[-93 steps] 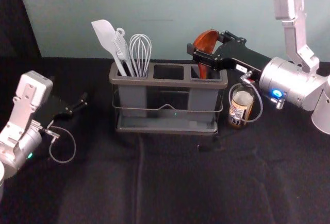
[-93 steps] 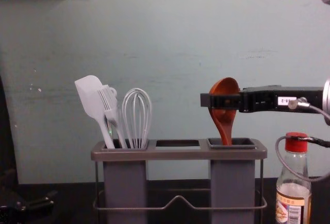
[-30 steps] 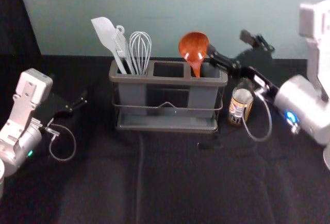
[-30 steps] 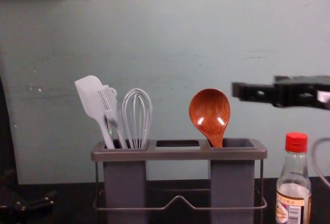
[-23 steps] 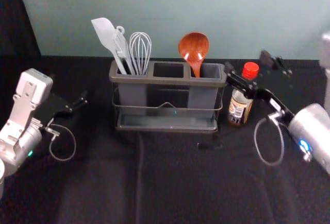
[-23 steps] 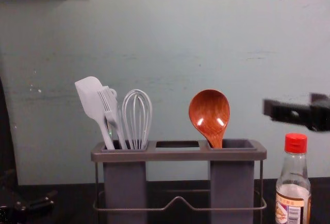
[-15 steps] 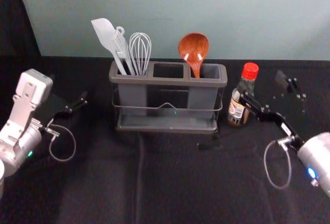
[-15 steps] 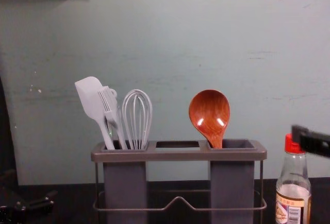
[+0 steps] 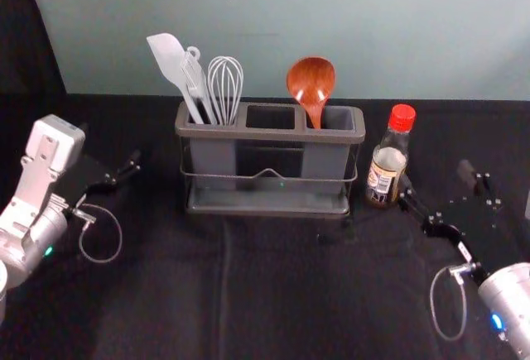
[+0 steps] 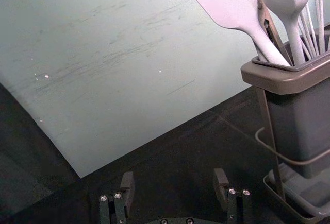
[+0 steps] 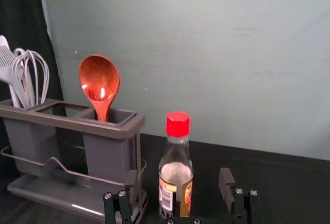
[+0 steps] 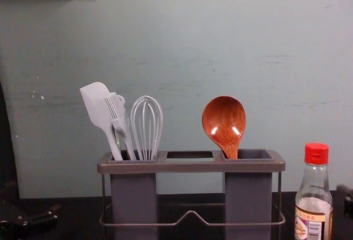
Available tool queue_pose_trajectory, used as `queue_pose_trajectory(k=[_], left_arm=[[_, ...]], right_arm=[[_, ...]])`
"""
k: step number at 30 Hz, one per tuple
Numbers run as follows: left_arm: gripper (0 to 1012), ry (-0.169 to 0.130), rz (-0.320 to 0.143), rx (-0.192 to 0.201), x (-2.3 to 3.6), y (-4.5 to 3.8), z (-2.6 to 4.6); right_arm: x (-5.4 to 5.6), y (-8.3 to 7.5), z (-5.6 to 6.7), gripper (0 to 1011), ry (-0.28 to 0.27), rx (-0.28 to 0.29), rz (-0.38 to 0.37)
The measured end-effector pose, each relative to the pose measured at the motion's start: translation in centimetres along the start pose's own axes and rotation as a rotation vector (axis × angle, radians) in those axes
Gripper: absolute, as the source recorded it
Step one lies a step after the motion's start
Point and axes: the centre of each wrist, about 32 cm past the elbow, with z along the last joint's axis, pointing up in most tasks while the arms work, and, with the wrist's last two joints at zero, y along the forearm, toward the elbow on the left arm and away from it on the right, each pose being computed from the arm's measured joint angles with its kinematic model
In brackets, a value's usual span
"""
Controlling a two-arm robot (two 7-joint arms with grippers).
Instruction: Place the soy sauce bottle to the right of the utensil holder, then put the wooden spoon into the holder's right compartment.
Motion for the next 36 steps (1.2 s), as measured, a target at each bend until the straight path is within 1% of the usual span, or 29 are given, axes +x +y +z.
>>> queue_pose_trajectory(k=[7, 13, 18, 36], left_arm=[[1005, 0.0, 0.0, 0.0, 0.0, 0.0, 0.0], [1005, 0.0, 0.0, 0.0, 0.0, 0.0, 0.0], [1005, 0.0, 0.0, 0.0, 0.0, 0.0, 0.0], [1005, 0.0, 0.0, 0.0, 0.0, 0.0, 0.0]], right_arm=[[-0.2, -0.1, -1.5, 1003, 0.005, -0.023, 0.0], [-0.2, 0.2, -2.2, 1003, 0.011, -0.032, 0.01], [-0.2, 0.4, -2.5, 1003, 0.015, -0.039, 0.019], [-0.2, 0.4, -2.4, 1003, 0.013, -0.037, 0.018]])
